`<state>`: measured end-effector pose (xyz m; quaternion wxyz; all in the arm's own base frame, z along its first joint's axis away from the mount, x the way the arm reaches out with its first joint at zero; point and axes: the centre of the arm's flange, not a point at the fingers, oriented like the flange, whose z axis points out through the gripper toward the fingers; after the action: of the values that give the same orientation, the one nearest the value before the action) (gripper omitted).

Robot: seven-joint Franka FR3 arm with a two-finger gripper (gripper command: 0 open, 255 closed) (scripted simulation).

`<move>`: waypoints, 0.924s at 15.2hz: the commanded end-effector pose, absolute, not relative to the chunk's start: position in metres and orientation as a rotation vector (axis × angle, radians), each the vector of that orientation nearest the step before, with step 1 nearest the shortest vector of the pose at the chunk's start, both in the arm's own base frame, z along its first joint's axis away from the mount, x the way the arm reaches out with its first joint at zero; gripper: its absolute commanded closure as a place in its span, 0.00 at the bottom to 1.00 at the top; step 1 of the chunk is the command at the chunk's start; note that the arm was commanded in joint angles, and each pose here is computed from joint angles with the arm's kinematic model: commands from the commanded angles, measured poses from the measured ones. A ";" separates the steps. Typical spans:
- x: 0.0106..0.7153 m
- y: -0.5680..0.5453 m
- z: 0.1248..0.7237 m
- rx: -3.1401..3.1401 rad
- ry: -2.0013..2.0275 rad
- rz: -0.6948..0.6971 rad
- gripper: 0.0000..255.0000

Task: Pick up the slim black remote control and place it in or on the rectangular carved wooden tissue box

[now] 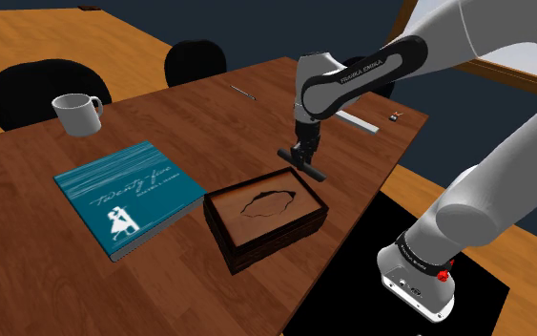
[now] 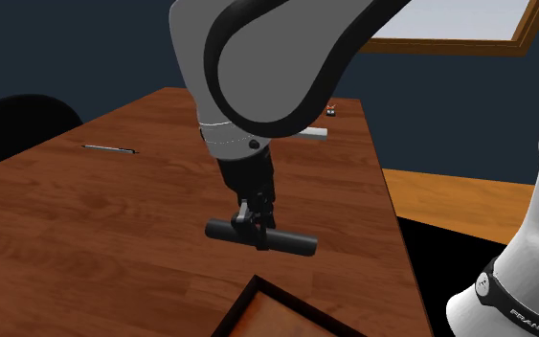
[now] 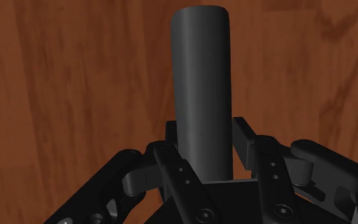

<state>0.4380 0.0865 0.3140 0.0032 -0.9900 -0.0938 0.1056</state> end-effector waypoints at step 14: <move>0.435 0.090 0.366 -3.096 -0.305 0.357 1.00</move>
<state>0.4344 0.0905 0.3613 0.0052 -0.9887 -0.0975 0.1138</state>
